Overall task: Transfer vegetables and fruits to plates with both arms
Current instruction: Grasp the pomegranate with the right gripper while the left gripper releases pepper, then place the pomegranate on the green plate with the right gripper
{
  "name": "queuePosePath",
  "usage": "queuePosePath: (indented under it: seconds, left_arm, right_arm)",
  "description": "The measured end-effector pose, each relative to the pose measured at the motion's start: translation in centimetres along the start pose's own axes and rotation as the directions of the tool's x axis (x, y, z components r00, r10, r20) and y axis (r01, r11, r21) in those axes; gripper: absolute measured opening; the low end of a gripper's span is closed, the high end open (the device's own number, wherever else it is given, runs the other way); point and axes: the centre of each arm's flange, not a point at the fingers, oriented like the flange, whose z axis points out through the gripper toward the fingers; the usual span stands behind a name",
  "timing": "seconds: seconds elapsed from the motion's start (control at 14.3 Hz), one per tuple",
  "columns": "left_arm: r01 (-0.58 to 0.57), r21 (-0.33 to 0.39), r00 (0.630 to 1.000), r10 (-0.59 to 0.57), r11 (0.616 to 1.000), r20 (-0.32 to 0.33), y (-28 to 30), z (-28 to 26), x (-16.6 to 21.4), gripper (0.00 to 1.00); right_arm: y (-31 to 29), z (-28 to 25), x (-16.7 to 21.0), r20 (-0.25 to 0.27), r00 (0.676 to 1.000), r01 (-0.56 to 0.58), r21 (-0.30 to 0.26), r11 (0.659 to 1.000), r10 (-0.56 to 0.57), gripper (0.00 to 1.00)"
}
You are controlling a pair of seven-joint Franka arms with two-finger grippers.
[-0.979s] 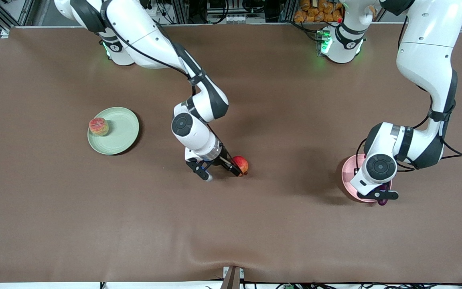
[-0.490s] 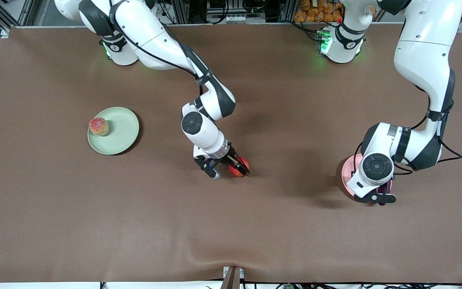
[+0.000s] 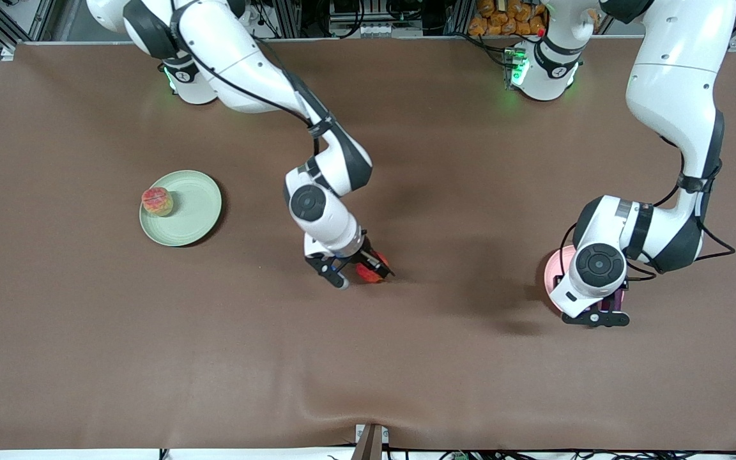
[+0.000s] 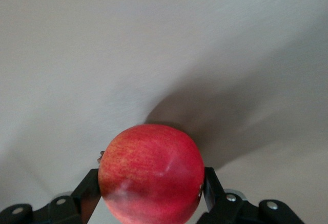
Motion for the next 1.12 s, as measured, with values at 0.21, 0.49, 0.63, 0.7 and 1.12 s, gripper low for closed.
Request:
queuePosePath:
  seconds: [0.21,0.49,0.63,0.7,1.12]
  left_arm:
    - [0.039,-0.079,0.996,-0.045,0.996,-0.073,-0.2,-6.8,0.0,1.0]
    - [0.067,-0.172,0.993,-0.083,0.983,-0.084,-4.0,-16.6,-2.8,1.0]
    - [0.059,-0.229,0.994,-0.079,0.972,-0.08,-6.9,-20.1,-4.5,1.0]
    - [0.057,-0.261,0.994,-0.08,0.964,-0.079,-8.3,-21.7,-5.4,1.0]
    - [-0.043,-0.271,0.997,0.026,0.962,-0.066,-11.1,-27.3,-11.6,1.0]
  right_arm:
    - [0.5,-6.2,4.5,0.09,0.995,0.043,-0.128,0.991,-0.031,0.85]
    - [7.0,-17.2,12.8,0.281,0.949,0.21,-0.228,0.951,-0.143,0.85]
    - [12.7,-19.4,16.3,0.341,0.909,0.317,-0.187,0.93,-0.241,0.85]
    - [16.1,-19.4,17.7,0.357,0.888,0.366,-0.165,0.916,-0.29,0.85]
    - [32.1,-14.0,19.5,0.35,0.801,0.557,-0.139,0.819,-0.486,0.85]
